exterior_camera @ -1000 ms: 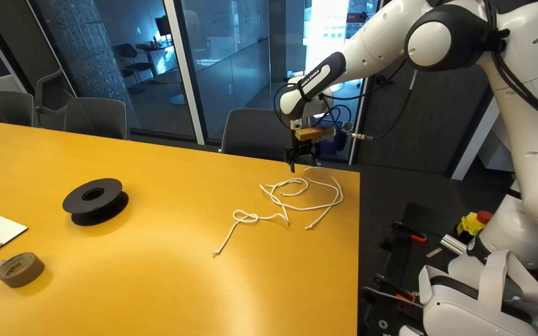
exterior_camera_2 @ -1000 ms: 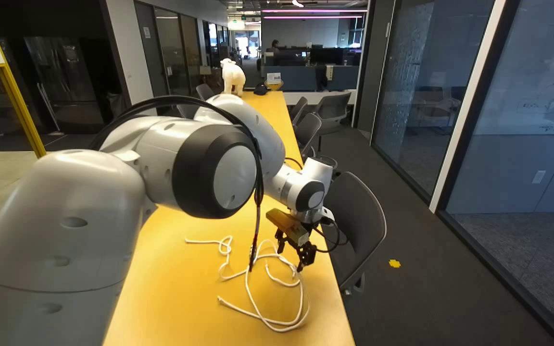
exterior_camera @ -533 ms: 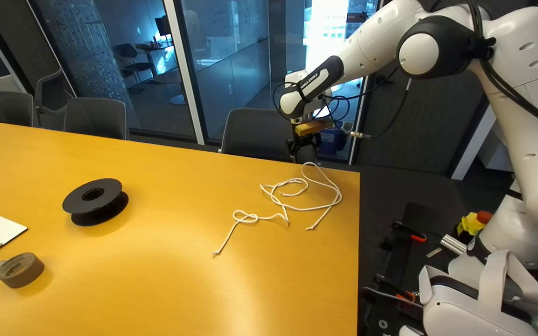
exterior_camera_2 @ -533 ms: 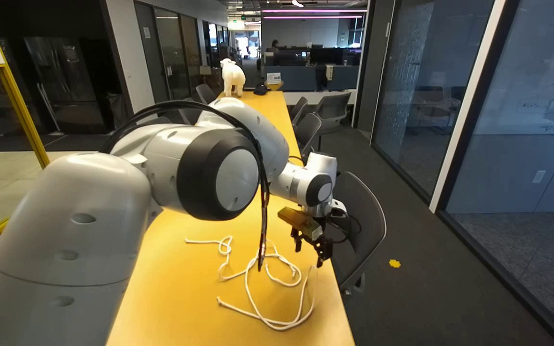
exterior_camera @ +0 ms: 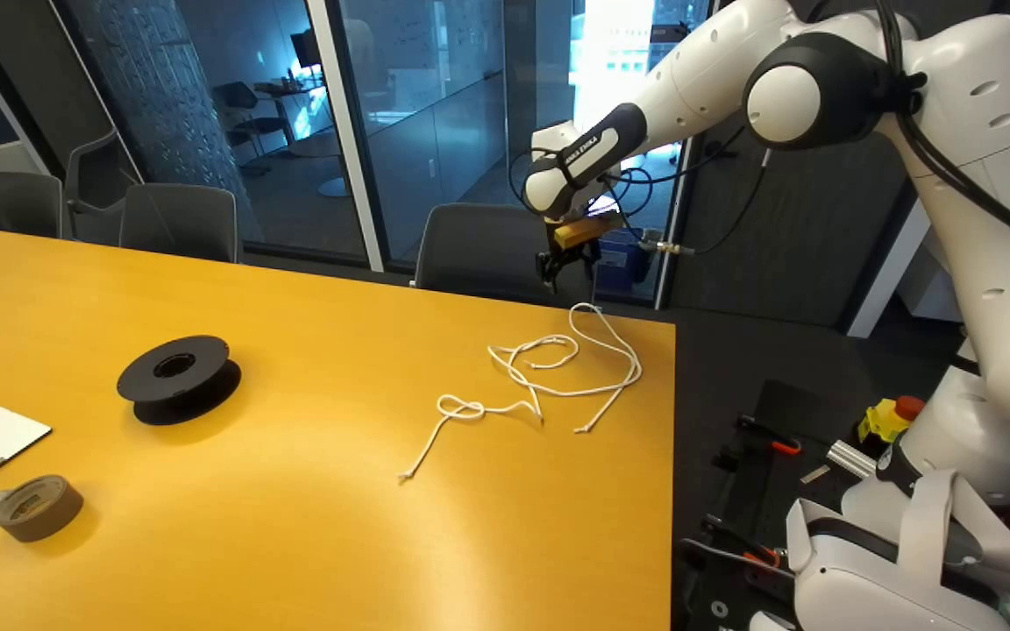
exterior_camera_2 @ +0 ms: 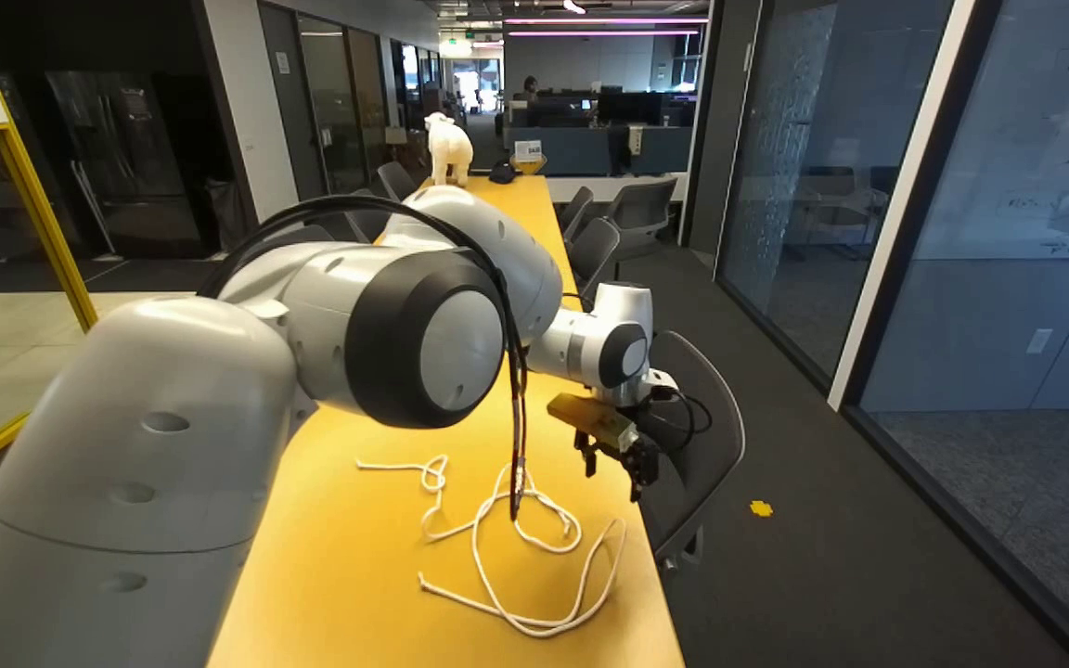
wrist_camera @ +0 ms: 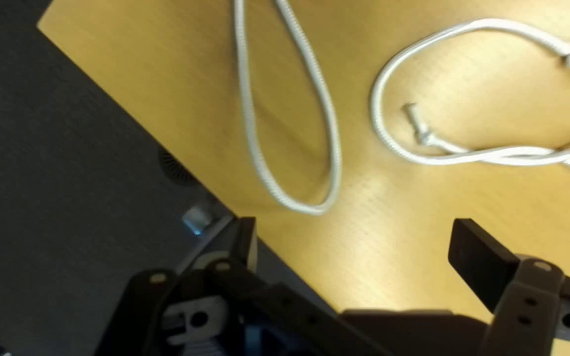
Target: Untangle the rope on the table.
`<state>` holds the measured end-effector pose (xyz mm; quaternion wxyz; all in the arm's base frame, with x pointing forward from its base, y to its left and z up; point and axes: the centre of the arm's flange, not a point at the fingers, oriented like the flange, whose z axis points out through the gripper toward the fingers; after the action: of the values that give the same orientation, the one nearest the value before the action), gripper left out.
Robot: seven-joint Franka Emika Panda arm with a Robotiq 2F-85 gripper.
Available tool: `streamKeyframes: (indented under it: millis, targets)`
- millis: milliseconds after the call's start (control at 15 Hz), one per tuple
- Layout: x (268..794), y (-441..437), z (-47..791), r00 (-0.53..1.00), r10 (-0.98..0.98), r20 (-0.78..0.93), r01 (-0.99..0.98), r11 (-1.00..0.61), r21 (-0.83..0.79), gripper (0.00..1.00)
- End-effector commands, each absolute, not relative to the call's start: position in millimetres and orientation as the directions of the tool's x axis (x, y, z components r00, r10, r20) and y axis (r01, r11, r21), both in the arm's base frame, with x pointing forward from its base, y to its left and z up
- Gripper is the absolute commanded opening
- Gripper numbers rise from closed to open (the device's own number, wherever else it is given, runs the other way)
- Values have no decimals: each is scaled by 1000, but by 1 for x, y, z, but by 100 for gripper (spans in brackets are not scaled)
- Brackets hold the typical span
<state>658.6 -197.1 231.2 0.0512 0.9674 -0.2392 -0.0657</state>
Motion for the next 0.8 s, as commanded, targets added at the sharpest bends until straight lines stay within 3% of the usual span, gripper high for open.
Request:
streamKeyframes:
  millis: [0, 467, 733]
  targets:
    - [679, -144, 237, 932, -316, -174, -315, -948, 38, 100]
    - [691, -47, 218, 964, -110, -243, -136, -986, -94, 100]
    - [702, -11, 191, 978, -83, -194, -100, -991, -84, 100]
